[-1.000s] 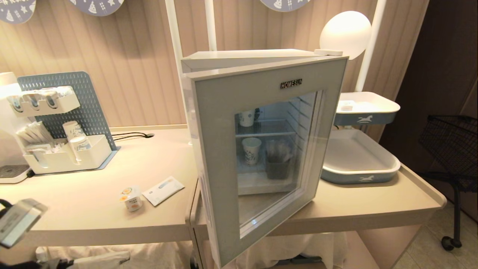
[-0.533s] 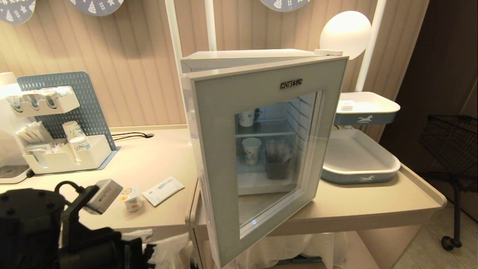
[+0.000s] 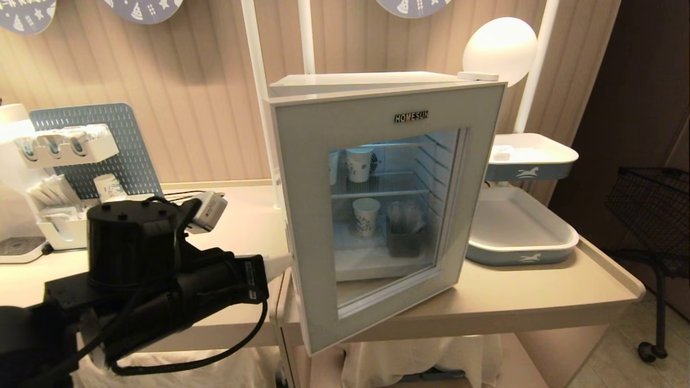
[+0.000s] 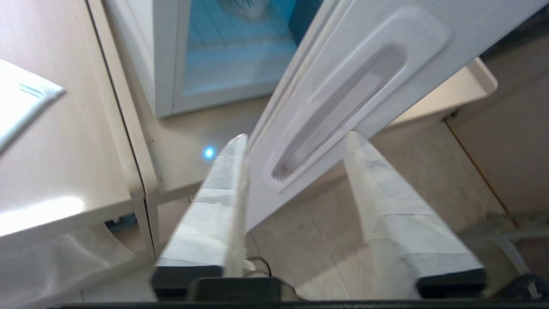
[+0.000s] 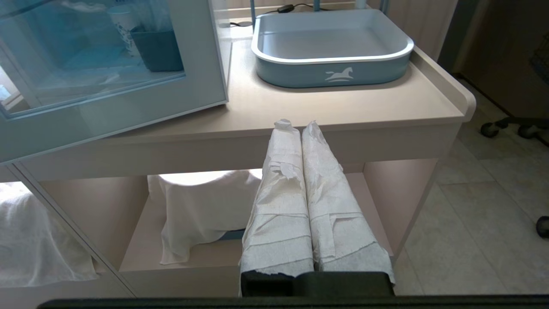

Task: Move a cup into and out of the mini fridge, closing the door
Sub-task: Open the freezer door

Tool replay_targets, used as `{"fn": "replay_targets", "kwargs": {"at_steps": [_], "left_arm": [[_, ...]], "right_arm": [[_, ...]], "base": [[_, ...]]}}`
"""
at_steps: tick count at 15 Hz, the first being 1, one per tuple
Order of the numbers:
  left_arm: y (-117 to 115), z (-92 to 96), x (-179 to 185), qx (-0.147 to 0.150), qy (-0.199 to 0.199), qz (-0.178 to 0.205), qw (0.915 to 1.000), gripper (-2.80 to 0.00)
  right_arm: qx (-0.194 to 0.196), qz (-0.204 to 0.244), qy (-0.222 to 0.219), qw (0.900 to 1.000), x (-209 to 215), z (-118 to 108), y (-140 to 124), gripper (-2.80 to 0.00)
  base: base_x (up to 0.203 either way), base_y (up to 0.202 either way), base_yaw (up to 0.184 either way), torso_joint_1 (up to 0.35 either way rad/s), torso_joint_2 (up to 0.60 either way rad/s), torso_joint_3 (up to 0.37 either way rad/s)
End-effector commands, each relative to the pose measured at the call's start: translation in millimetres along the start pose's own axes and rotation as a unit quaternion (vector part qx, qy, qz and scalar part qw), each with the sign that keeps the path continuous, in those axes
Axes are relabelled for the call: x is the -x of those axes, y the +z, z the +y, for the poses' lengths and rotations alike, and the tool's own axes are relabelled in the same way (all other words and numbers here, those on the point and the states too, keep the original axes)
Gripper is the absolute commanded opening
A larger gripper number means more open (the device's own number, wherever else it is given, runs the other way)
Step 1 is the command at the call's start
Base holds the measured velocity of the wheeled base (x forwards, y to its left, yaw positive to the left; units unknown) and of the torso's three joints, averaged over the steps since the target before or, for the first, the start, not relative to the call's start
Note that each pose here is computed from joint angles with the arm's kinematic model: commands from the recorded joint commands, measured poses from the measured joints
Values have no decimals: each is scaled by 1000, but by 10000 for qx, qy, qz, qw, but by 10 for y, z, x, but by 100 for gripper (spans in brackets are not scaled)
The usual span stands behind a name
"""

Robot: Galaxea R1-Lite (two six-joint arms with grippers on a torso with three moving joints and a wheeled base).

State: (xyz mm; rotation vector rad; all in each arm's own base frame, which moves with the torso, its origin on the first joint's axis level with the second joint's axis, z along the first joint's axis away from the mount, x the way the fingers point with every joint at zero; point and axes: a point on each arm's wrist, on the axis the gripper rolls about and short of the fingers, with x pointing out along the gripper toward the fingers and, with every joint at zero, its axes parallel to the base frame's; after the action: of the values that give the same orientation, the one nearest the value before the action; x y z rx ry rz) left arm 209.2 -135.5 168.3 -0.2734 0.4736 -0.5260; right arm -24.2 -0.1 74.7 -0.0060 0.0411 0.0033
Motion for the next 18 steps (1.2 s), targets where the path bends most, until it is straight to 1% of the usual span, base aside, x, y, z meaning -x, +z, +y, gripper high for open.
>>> {"fn": "replay_targets", "kwargs": {"at_steps": [1,3,4,5,8,10,12,14,17,18], "left_arm": [[-39,57,-65,58,-139,228,9996,-280],[-60,41,65,72,-585,392,9975,-280],[-48,34,108,76,-724,403,9965,-280],[-51,34,125,87,-778,420,9960,-280],[-45,92,211,117,-701,327,9969,-280],[-118,164,363,160,-661,320,9972,-280],[-129,295,464,279,-630,284,9972,-280],[-96,405,410,403,-559,312,9971,-280],[49,467,99,472,-495,360,9970,-280],[113,452,-30,468,-542,375,9967,-280]], "right_arm": [[1,9,-1,10000,-1,0,-1,-280],[1,9,-1,10000,-1,0,-1,-280],[1,9,-1,10000,-1,0,-1,-280],[1,9,-1,10000,-1,0,-1,-280],[1,9,-1,10000,-1,0,-1,-280],[1,9,-1,10000,-1,0,-1,-280],[1,9,-1,10000,-1,0,-1,-280],[1,9,-1,10000,-1,0,-1,-280],[1,2,-1,10000,0,0,-1,-280],[1,9,-1,10000,-1,0,-1,-280]], "base": [[0,0,0,0,0,0],[0,0,0,0,0,0],[0,0,0,0,0,0],[0,0,0,0,0,0],[0,0,0,0,0,0],[0,0,0,0,0,0],[0,0,0,0,0,0],[0,0,0,0,0,0],[0,0,0,0,0,0],[0,0,0,0,0,0]]}}
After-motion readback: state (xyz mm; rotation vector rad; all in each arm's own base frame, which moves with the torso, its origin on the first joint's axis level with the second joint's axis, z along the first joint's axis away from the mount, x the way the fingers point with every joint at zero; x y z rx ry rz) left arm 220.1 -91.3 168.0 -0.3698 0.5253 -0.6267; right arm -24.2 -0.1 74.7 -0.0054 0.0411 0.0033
